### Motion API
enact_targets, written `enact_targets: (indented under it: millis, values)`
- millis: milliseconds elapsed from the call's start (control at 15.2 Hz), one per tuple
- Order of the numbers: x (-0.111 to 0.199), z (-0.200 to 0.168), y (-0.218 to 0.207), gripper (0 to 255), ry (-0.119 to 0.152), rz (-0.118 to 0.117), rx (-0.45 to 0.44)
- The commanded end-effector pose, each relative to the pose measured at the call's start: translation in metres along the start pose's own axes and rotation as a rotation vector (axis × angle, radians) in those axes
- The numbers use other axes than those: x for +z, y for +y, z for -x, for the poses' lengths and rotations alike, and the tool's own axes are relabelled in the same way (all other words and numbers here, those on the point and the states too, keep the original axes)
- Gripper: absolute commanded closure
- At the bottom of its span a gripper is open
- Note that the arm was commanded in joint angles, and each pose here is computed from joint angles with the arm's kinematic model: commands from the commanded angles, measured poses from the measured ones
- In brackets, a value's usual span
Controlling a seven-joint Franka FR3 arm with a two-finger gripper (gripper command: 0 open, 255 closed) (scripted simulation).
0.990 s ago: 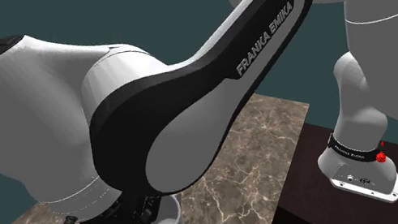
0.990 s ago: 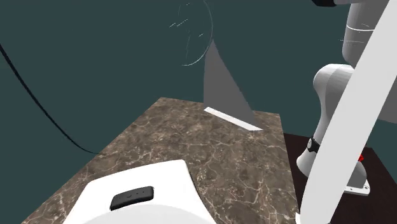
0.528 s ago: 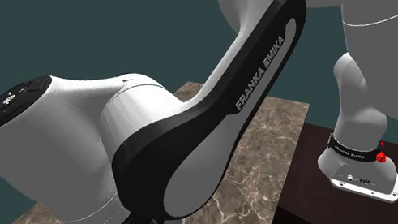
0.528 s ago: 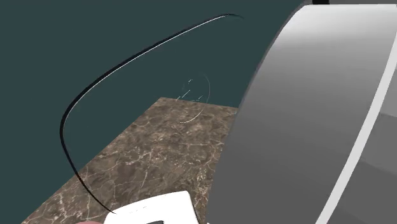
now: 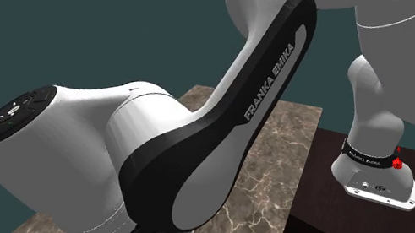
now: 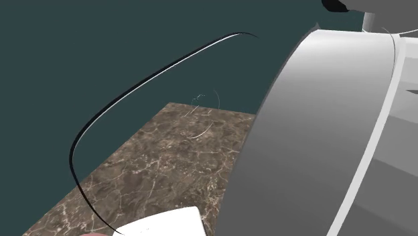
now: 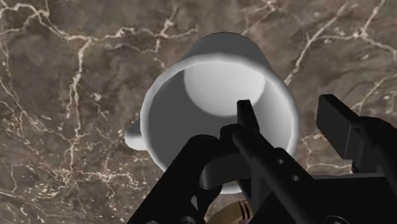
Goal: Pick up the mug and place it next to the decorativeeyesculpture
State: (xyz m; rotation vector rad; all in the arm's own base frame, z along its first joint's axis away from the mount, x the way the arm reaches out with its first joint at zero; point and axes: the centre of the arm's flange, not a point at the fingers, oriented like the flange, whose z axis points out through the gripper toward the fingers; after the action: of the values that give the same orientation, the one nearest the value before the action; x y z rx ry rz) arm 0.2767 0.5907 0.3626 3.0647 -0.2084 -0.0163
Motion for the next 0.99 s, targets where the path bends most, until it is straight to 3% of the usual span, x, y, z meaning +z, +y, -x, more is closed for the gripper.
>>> enact_targets:
  millis: [0, 264, 528, 924]
  values:
    - [0.0, 0.0, 0.0, 0, 0.0, 0.0, 0.0]
    - [0.0, 0.0, 0.0, 0, 0.0, 0.0, 0.0]
    - [-0.05, 0.0, 0.0, 0, 0.0, 0.0, 0.0]
    - [-0.05, 0.0, 0.0, 0, 0.0, 0.0, 0.0]
